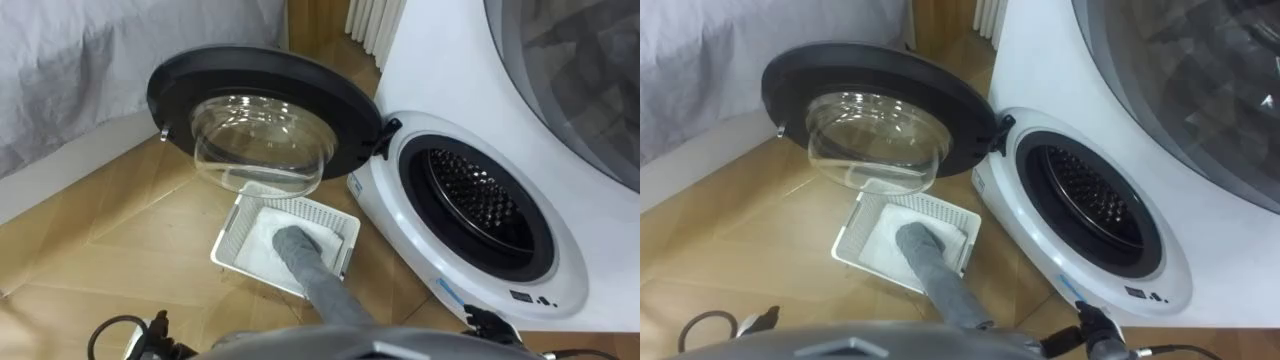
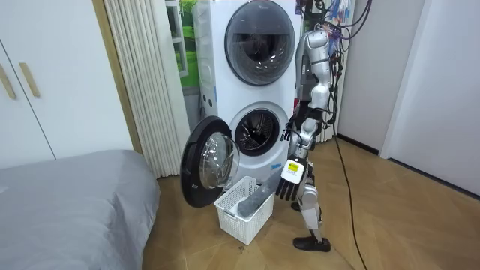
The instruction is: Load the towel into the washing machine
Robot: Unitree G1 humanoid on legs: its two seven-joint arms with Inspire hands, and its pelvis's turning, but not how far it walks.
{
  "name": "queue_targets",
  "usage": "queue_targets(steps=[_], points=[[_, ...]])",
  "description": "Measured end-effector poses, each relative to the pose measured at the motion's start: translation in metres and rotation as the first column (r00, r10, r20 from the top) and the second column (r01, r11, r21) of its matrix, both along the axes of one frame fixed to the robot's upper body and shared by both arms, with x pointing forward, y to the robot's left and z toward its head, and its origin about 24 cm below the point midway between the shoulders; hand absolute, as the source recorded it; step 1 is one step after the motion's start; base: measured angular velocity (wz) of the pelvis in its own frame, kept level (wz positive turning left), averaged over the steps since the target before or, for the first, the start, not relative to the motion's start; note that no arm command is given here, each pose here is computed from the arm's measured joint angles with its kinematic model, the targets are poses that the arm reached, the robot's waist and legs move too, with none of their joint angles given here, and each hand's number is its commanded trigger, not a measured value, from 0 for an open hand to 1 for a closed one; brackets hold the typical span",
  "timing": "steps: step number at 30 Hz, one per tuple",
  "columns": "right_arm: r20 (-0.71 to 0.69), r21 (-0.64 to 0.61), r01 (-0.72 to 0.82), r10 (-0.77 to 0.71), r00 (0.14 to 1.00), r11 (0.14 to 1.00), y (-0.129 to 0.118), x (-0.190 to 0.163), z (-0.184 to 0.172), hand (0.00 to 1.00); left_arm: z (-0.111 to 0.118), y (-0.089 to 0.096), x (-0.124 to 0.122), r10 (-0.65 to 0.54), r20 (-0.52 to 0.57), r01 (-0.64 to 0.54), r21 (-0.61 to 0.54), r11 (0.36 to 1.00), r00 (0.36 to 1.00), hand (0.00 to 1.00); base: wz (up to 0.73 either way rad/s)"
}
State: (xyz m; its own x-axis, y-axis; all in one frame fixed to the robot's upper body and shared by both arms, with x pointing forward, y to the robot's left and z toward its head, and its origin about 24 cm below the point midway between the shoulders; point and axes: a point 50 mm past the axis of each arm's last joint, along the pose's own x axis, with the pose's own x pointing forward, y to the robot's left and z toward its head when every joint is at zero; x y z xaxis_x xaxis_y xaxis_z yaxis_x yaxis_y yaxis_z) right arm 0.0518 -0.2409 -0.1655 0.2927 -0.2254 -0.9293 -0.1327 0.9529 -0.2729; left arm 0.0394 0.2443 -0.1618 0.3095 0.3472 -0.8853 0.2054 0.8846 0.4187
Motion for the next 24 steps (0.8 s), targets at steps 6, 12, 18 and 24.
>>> queue_targets(steps=[6,12,18,24], points=[[0.030,0.018,-0.013,0.012,0.999,1.000,0.003,0.005,0.000,0.00,0.002,0.002,0.005,-0.004,0.037,0.003,0.024,1.000,0.999,0.00,0.00],[0.039,0.031,-0.045,0.044,0.998,0.998,0.005,0.012,0.001,0.00,0.003,-0.001,0.017,-0.016,0.072,0.014,0.032,0.999,0.997,0.00,0.00],[0.122,0.043,-0.082,0.076,0.990,0.996,0.013,0.050,0.006,0.00,0.009,-0.011,0.061,-0.080,0.189,0.076,0.028,0.997,0.979,0.00,0.00],[0.176,0.061,-0.177,0.164,0.971,0.982,0.031,0.089,0.013,0.00,0.020,-0.030,0.115,-0.234,0.283,0.229,0.053,0.972,0.930,0.00,0.00]])
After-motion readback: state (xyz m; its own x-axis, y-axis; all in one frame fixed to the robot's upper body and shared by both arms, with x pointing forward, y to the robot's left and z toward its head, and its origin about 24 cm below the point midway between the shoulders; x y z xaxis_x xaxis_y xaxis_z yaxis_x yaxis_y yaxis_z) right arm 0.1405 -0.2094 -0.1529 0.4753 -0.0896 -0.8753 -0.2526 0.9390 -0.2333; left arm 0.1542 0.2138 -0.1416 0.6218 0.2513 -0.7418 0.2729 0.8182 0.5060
